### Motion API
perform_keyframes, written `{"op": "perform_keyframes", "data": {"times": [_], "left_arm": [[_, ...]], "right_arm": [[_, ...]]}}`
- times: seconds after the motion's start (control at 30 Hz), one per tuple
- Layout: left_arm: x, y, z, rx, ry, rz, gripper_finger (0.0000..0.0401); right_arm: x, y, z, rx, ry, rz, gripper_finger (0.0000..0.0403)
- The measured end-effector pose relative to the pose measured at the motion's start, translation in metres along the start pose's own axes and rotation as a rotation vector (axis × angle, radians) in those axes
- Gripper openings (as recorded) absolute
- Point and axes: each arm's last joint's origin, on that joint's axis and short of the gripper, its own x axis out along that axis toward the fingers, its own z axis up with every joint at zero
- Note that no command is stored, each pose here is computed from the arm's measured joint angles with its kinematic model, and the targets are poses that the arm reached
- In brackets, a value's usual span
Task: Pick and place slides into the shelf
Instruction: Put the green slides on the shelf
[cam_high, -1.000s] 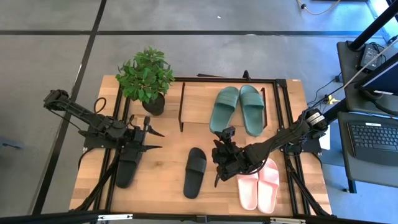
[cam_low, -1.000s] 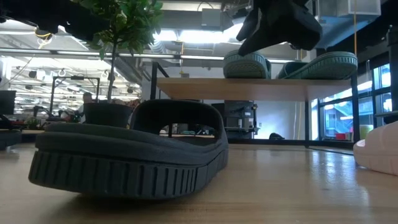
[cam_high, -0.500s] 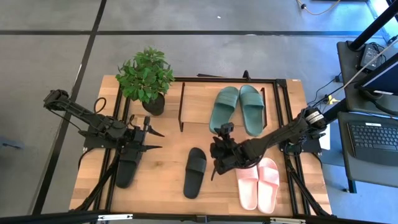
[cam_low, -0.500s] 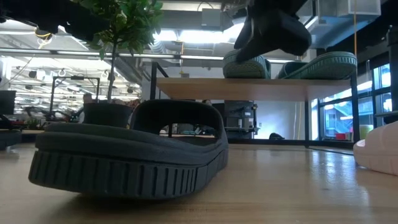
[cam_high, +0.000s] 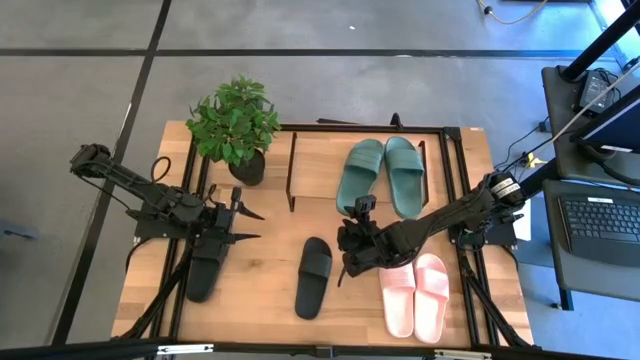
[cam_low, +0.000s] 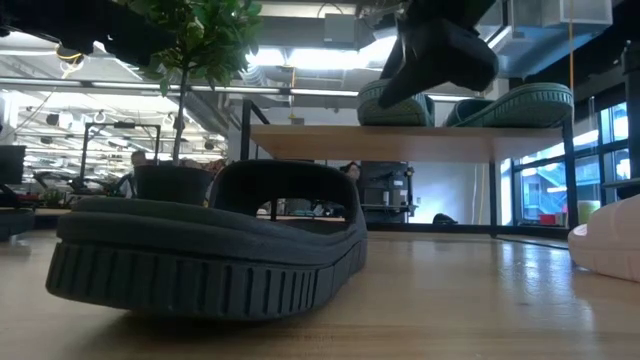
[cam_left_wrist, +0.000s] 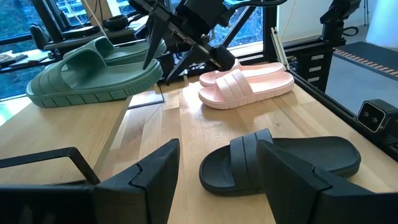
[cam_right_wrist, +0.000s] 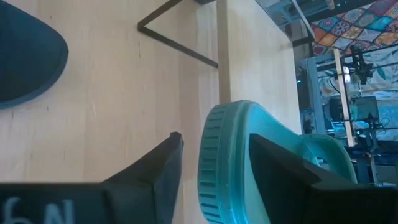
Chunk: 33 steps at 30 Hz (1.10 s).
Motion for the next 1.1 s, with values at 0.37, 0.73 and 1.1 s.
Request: {"op": "perform_keyframes", "data": {"times": [0.37, 0.73, 1.1], "left_arm": [[0.0, 0.0, 0.0, 0.0, 0.0, 0.0, 0.0204], [0.0, 0.0, 0.0, 0.0, 0.001, 0.0, 0.0204], [0.0, 0.0, -0.001, 0.002, 0.005, -0.001, 0.0204]], "right_arm": [[0.0, 0.0, 0.0, 0.005, 0.0, 0.001, 0.0077], [-0.001, -0.003, -0.008, 0.056, 0.044, -0.061, 0.0059], [-0.008, 0.0, -0.017, 0.045, 0.09, -0.064, 0.0058]]}}
